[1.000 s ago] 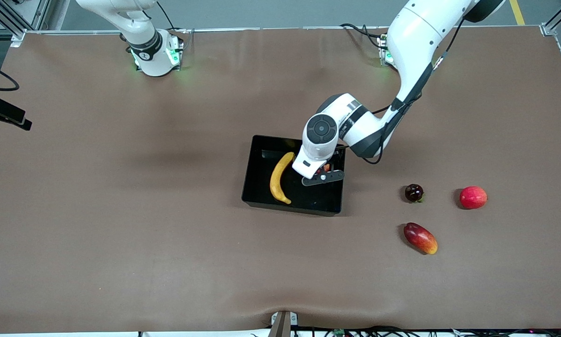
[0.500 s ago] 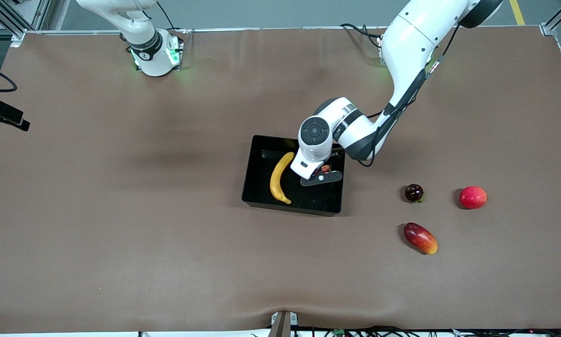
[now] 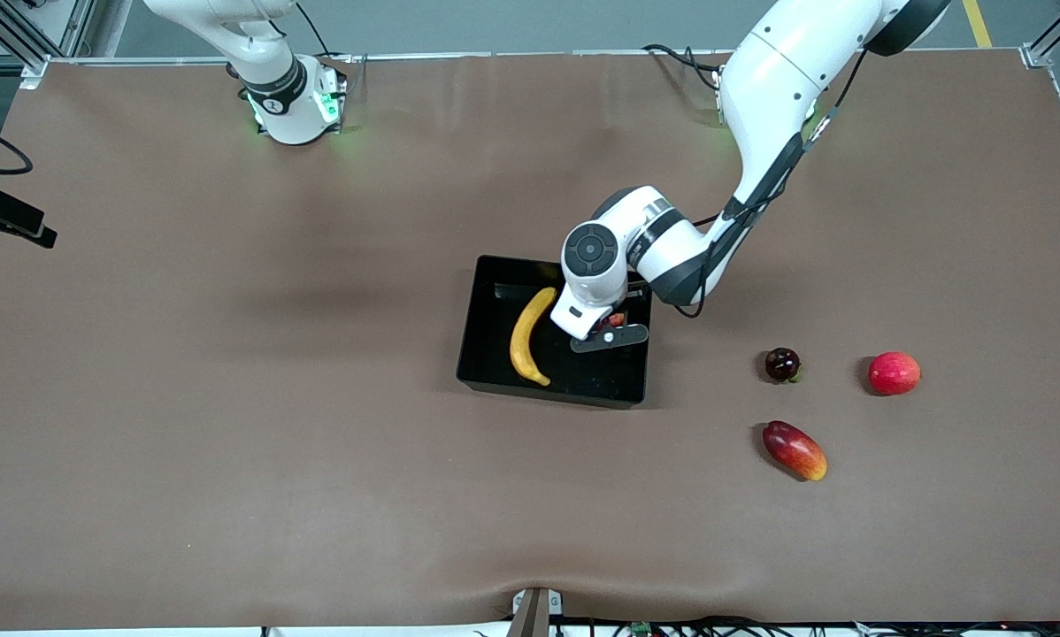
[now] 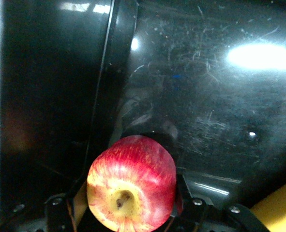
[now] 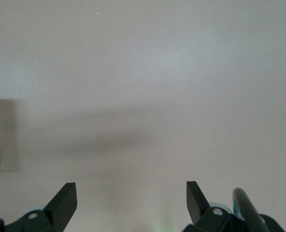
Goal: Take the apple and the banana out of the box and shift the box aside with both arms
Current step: 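Lift the apple with the left gripper and carry it beside the mango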
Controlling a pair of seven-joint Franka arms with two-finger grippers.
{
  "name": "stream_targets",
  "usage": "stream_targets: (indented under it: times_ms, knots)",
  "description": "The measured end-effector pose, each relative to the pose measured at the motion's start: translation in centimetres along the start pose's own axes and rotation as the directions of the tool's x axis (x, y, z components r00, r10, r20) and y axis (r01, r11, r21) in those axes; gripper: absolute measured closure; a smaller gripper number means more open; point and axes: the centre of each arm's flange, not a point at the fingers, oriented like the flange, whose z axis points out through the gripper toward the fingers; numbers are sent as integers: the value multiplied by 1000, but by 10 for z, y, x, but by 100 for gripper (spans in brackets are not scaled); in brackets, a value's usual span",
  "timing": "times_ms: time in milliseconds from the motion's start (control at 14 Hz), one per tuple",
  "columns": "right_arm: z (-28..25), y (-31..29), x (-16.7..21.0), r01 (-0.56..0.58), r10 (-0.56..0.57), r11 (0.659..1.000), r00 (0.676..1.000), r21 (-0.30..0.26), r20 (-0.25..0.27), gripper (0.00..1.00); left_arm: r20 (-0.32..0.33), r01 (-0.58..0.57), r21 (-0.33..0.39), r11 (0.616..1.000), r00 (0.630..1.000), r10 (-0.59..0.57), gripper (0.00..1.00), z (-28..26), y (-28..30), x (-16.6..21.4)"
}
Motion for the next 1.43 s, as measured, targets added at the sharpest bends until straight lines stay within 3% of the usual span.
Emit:
stream_targets:
  times_ms: [214,500,714,929,1143,1429]
  knots:
    - [0,0,0,0,0,1000,1000,0,0,0,-30,17,23,1000,999,-16,26,-46,-7,11]
    - [0,0,0,0,0,1000,1000,0,0,0,-111,53,-4,999,992,-53,26,-159,-28,29]
    - [0,0,0,-1,1,1000,1000,0,0,0,-159,5,-11,1000,987,-6,26,-213,-71,49]
    - [0,0,0,-1,1,1000,1000,0,0,0,-123,-67,45,997,990,72,26,-226,-151,89]
    - [1,0,1,-1,1,1000,1000,0,1,0,-98,-99,50,994,990,104,26,-220,-222,128]
    - [1,1,1,-2,2,1000,1000,0,2,0,-50,-79,54,995,995,81,26,-177,-289,163]
